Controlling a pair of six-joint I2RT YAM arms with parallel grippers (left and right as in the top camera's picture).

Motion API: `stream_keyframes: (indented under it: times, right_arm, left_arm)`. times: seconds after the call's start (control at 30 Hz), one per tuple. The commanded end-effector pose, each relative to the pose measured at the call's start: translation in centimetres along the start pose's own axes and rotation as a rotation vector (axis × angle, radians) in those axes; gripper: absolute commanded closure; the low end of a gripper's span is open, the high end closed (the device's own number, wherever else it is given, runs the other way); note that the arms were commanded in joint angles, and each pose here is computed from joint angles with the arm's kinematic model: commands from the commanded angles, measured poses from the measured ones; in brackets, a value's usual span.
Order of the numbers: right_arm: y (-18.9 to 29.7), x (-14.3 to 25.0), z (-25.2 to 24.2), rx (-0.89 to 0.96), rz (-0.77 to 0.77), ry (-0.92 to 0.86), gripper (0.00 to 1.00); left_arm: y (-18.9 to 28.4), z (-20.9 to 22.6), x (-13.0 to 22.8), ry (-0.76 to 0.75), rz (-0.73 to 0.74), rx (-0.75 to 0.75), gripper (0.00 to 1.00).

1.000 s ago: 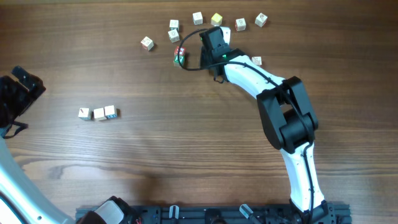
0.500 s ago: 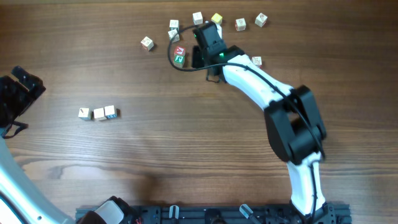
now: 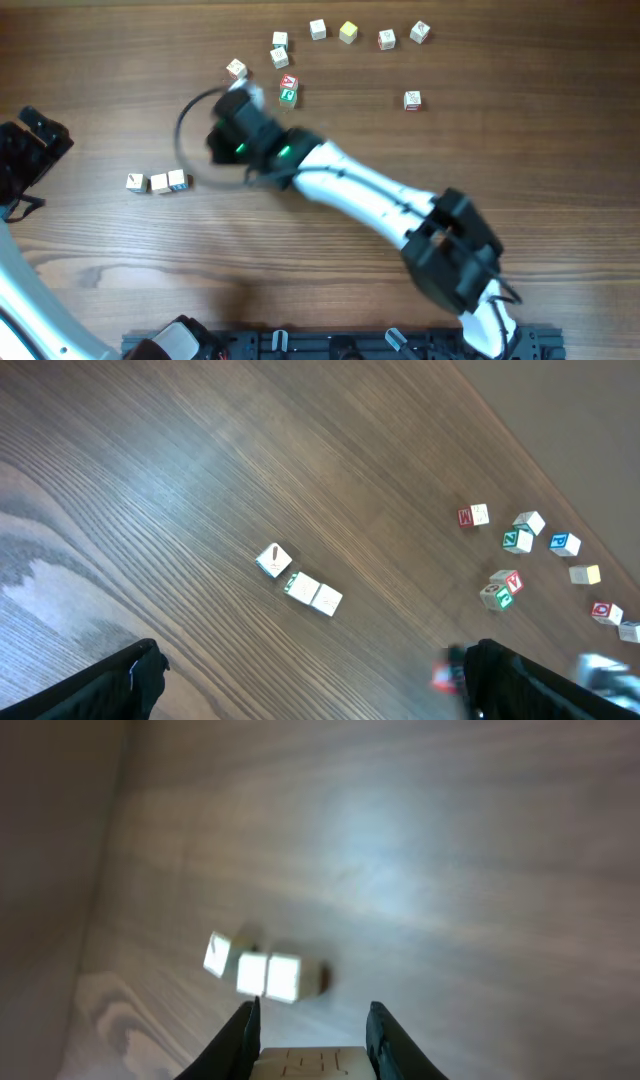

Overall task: Form a horizontal line
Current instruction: 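Carry the E block left and lower it beside the Y block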

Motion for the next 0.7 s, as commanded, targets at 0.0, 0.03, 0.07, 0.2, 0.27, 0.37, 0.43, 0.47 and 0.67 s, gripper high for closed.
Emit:
stream_keyframes:
  times: [0.0,0.03,0.07,0.2,0.27,0.37,0.43,0.47,0.67]
  right_arm:
    - [-3.2,3.6,0.1,0.162,-0.024,0.033,0.85]
    - [-3.7,4.1,0.4,0.169,-0.032,0.043,0.84]
    - [-4.2,4.4,0.8,0.160,-0.037,0.047,0.84]
    - [-5.2,3.9,2.8,0.044,-0.099,-0.030,0.85]
    - [-5.2,2.9,3.6,0.002,-0.155,-0.048,0.85]
    - [-5.4,2.0,3.6,0.008,-0.222,-0.055,0.85]
    - [-5.9,2.2,3.0,0.035,-0.227,-0.059,0.85]
    - [-6.0,2.3,2.9,0.036,-0.224,-0.059,0.85]
    - [-8.5,4.7,1.6,0.053,-0.166,-0.127,0.84]
  left_arm:
    - [0.5,-0.3,-0.2,0.005,-0.010,0.020,0.00]
    - [0.5,-0.3,-0.2,0.004,-0.010,0.020,0.00]
    - [0.5,-0.3,-0.2,0.005,-0.010,0.020,0.00]
    - [0.5,-0.3,-0.2,0.004,-0.010,0.020,0.00]
    - [0.5,-0.3,-0.2,0.005,-0.010,0.020,0.00]
    - [0.5,-0.3,-0.2,0.005,-0.010,0.020,0.00]
    - [0.5,-0.3,-0.2,0.005,-0.010,0.020,0.00]
    - [0.5,-0.3,-0.2,0.004,-0.010,0.020,0.00]
    - [0.5,-0.3,-0.2,0.005,-0.010,0.020,0.00]
Point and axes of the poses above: each gripper's point midway between its finger pads, its own y axis back along the fingers, its own z axis along the line the jaws close on, x = y × z, the point moved 5 cm from there along y, back along the fingers, and after that the axes turned 15 degrees about y, right-handed, at the moved point
